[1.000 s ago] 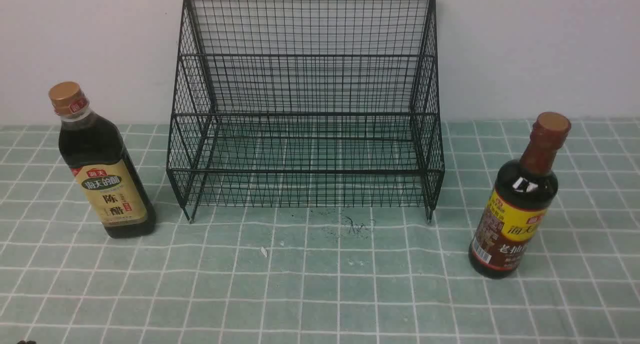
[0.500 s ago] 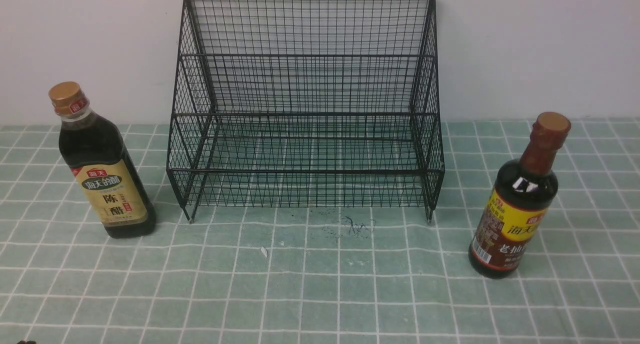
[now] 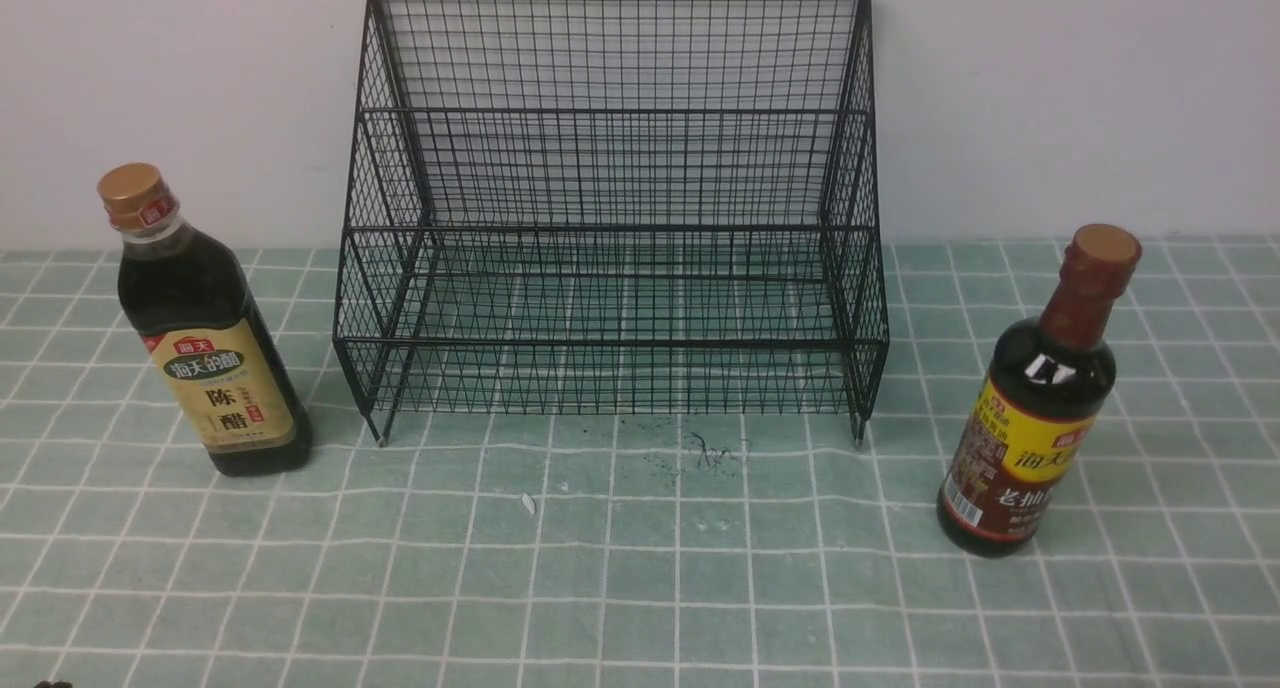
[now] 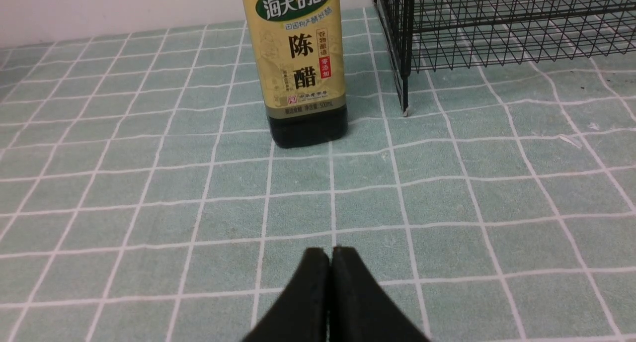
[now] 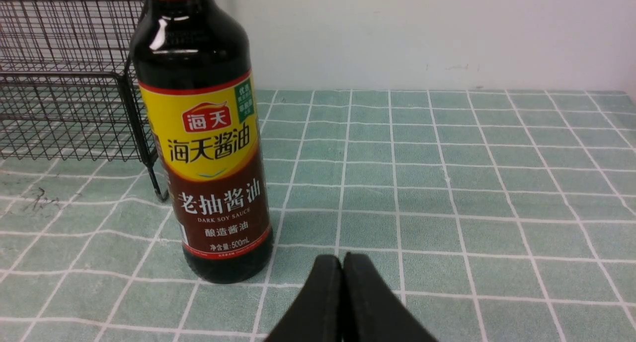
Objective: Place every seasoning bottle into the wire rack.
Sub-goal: Use the left arm to grab the condiment bottle closest to it
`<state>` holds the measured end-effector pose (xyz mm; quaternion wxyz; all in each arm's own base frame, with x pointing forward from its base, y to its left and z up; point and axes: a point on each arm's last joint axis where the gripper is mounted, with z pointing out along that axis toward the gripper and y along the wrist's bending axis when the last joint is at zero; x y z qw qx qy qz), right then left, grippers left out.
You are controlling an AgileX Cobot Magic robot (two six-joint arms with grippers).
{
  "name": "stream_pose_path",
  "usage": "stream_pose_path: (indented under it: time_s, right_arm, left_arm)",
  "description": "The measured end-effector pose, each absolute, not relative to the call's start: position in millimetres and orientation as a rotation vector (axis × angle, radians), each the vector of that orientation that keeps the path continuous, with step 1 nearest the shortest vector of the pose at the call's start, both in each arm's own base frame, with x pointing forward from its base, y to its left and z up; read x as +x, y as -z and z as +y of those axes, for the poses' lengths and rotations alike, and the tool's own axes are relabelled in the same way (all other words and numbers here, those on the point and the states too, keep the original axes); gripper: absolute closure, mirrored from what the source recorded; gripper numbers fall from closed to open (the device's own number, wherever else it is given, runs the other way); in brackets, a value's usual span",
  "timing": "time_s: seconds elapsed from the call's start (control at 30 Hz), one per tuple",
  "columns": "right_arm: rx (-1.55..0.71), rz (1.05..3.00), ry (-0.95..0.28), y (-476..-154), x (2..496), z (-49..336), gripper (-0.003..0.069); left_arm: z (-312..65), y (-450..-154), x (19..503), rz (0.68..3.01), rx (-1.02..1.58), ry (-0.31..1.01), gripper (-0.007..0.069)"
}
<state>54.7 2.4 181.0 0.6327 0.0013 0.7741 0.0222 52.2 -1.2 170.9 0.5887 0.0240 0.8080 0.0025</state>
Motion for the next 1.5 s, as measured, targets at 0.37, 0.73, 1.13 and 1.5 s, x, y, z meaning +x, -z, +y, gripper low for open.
stream_pose_path:
  time_s: [0.37,0.73,1.13,1.5]
  right_arm:
    - [0.003,1.771,-0.051,-181.0,54.7,2.4,0.0676]
    - [0.003,1.771,-0.051,-181.0,54.7,2.4,0.0676]
    - [0.003,1.771,-0.051,-181.0,54.7,2.4,0.0676]
    - [0.003,1.771,-0.051,-181.0,54.7,2.4,0.0676]
  left_arm:
    - [-1.8,-176.5,54.3,1.805,-0.010,0.054,0.0638]
    - [-5.6,-194.0,56.5,1.575,-0.448,0.540,0.0638]
    - [9.4,-224.0,52.5,1.184,-0.528,0.554,0.0638]
    - [-9.4,-352.8,60.9,1.472,-0.068,0.260,0.0638]
